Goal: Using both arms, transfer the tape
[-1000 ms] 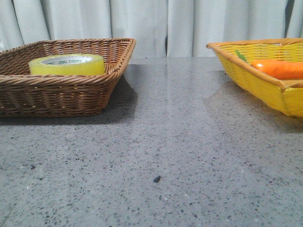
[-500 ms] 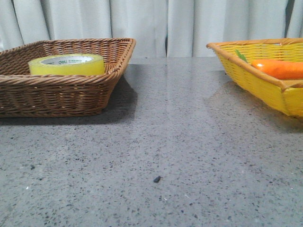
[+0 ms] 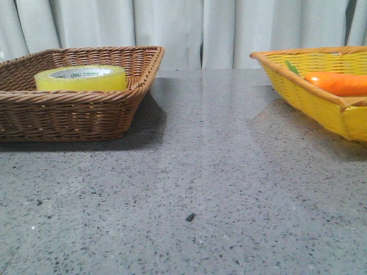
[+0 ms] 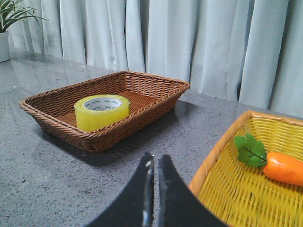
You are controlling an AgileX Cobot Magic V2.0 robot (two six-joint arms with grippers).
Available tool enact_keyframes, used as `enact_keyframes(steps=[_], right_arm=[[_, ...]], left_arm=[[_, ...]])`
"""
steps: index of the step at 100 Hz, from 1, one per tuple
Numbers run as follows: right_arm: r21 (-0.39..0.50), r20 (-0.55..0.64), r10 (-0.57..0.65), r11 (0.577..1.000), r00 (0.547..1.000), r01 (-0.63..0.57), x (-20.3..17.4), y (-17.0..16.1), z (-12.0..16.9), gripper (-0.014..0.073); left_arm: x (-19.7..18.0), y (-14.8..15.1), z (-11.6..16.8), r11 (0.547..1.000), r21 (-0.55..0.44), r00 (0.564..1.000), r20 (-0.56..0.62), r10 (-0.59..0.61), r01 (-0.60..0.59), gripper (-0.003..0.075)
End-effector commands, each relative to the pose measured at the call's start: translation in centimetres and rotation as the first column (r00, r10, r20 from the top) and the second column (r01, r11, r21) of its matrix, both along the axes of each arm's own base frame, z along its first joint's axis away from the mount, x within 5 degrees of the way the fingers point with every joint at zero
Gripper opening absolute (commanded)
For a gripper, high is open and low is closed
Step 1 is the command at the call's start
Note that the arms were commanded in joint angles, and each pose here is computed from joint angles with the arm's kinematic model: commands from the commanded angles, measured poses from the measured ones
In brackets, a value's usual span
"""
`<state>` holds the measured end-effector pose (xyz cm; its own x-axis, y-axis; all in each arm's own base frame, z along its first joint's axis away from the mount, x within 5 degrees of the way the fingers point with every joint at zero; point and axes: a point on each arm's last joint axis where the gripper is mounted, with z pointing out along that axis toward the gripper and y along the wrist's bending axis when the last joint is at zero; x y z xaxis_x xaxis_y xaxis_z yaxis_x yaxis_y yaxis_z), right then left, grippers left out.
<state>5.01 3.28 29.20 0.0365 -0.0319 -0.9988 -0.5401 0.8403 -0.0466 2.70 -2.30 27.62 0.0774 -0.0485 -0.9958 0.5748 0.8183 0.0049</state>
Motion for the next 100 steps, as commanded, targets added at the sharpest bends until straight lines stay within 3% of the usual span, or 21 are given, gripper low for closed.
enact_keyframes(steps=[1,7,24,33,53,75,100], right_arm=[[0.040,0.086,-0.012,0.999,0.996,0.009,-0.1,-0.1,1.5,-0.0056],[0.040,0.086,-0.012,0.999,0.996,0.009,-0.1,-0.1,1.5,-0.0056],[0.040,0.086,-0.012,0.999,0.996,0.009,-0.1,-0.1,1.5,-0.0056],[0.040,0.086,-0.012,0.999,0.996,0.009,-0.1,-0.1,1.5,-0.0056],[0.040,0.086,-0.012,0.999,0.996,0.009,-0.1,-0.1,1.5,-0.0056],[0.040,0.086,-0.012,0.999,0.996,0.009,-0.1,-0.1,1.5,-0.0056],[0.040,0.086,-0.012,0.999,0.996,0.009,-0.1,-0.1,1.5,-0.0056]], left_arm=[[-0.1,0.2,1.4,0.997,-0.072,0.998,0.068,0.018,-0.013,-0.0021],[0.1,0.3,1.2,0.998,-0.050,0.994,0.099,0.045,-0.041,-0.0021],[0.7,0.7,-0.3,0.969,-0.220,0.971,0.178,0.156,-0.115,-0.0021],[1.2,0.8,-1.6,0.956,-0.225,0.955,0.186,0.231,-0.187,-0.0021],[2.3,1.3,-5.0,0.914,-0.174,0.917,0.102,0.387,-0.366,-0.0021],[2.5,1.9,-5.8,0.860,-0.136,0.866,0.031,0.499,-0.491,-0.0021],[2.6,1.9,-8.7,0.859,0.030,0.830,-0.244,0.502,-0.511,-0.0021]])
